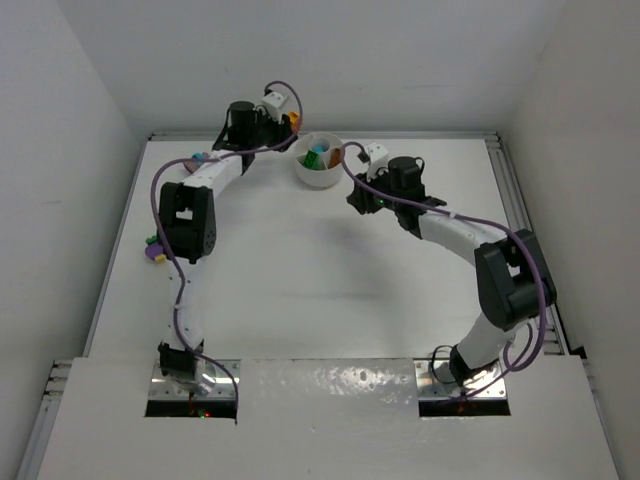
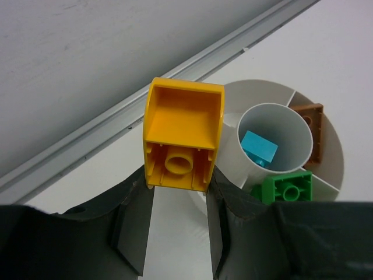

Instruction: Sort the legos into containers by color

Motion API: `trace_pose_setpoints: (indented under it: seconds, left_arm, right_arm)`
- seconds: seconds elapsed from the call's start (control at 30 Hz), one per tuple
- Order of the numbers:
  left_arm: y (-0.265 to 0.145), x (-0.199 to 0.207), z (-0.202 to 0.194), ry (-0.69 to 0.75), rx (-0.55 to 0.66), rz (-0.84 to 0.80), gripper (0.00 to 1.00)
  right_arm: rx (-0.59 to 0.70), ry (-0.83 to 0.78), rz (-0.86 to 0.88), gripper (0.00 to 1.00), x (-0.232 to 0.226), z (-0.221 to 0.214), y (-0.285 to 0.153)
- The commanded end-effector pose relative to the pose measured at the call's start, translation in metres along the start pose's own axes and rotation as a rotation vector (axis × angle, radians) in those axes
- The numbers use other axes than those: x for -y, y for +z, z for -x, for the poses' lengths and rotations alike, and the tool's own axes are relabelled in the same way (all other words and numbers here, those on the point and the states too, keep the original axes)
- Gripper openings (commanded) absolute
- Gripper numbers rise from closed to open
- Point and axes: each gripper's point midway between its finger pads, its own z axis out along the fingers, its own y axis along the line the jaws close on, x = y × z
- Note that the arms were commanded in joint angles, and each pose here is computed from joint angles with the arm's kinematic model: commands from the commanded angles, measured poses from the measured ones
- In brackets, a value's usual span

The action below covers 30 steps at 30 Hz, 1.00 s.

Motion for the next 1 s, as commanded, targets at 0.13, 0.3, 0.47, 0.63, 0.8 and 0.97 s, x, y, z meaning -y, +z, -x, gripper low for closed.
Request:
trace_pose_setpoints:
  seconds: [0.13,0.3,0.47,0.63,0.8,0.97]
  left_arm:
    - [0.038,0.005,0.026,0.016,0.127,0.081,0.00]
    - [0.048,0.008,0.013,-0.031,0.109,0.104,0.00]
    - [0.048,0.009,0.002,-0.063,0.078,0.109,0.01]
    - [0.048,0.012,-0.007,-0.069,0.049,0.102,0.09]
    - [0.045,0.015,-0.002,-0.046,0.041,0.095,0.11]
    - [0.043,0.020,-0.007,-0.025,0.010,0.081,0.18]
  right_arm:
    - [0.064,0.073,-0.018,0.00,0.004,0.030,0.012]
    - [0.048,0.083,-0.024,0.00,0.006,0.028,0.013]
    - [0.048,0.079,-0.024,0.00,0.005,0.027,0.012]
    - [0.043,0.071,-0.024,0.00,0.004,0.022,0.009]
    - [0.047,0.054,-0.032,0.00,0.005,0.022,0.006]
    - [0.065,0.045,-0.028,0.00,0.004,0.026,0.004]
